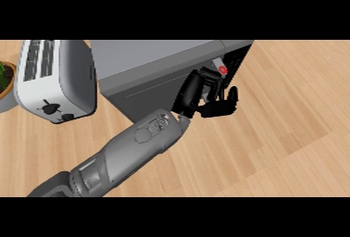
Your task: Pick up the milk, place it into the microwave and close the microwave
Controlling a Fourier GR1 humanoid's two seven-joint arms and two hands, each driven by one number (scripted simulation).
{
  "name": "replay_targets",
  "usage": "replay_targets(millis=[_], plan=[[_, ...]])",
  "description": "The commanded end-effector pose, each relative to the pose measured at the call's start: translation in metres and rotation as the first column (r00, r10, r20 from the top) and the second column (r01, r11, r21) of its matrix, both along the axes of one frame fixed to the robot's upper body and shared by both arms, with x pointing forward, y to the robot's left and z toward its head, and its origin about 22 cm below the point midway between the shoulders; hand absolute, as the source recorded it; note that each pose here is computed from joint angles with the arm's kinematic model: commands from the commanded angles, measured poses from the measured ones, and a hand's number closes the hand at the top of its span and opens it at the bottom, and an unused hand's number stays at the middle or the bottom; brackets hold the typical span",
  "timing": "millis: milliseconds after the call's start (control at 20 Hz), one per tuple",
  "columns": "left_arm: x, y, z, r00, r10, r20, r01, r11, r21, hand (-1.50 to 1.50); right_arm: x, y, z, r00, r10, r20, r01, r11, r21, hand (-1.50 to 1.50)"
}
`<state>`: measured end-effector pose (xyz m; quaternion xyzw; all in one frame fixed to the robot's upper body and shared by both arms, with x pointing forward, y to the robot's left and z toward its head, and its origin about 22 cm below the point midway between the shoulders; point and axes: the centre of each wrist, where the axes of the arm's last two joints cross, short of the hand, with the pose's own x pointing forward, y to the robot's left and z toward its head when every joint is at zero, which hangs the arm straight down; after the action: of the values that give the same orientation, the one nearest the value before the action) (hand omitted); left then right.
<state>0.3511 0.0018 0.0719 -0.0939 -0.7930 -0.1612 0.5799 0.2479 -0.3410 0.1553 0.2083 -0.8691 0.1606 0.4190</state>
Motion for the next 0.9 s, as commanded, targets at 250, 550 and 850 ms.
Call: replay_targets(millis=[250, 550, 850], plan=[[0.008, -0.020, 0.022, 1.000, 0.004, 0.029, -0.003, 1.000, -0.003, 1.50, 0.003, -0.011, 0.020, 1.000, -0.011, 0.018, 0.012, 0.999, -0.049, -1.50], [0.006, -0.021, 0.021, 0.999, 0.010, 0.038, -0.009, 1.000, -0.010, 1.50, 0.008, -0.013, 0.025, 1.000, 0.004, 0.017, -0.004, 1.000, -0.024, -1.50], [0.005, -0.022, 0.020, 0.999, 0.022, 0.044, -0.021, 1.000, -0.013, 1.50, 0.011, -0.017, 0.032, 1.000, 0.007, 0.019, -0.007, 1.000, -0.019, -1.50]])
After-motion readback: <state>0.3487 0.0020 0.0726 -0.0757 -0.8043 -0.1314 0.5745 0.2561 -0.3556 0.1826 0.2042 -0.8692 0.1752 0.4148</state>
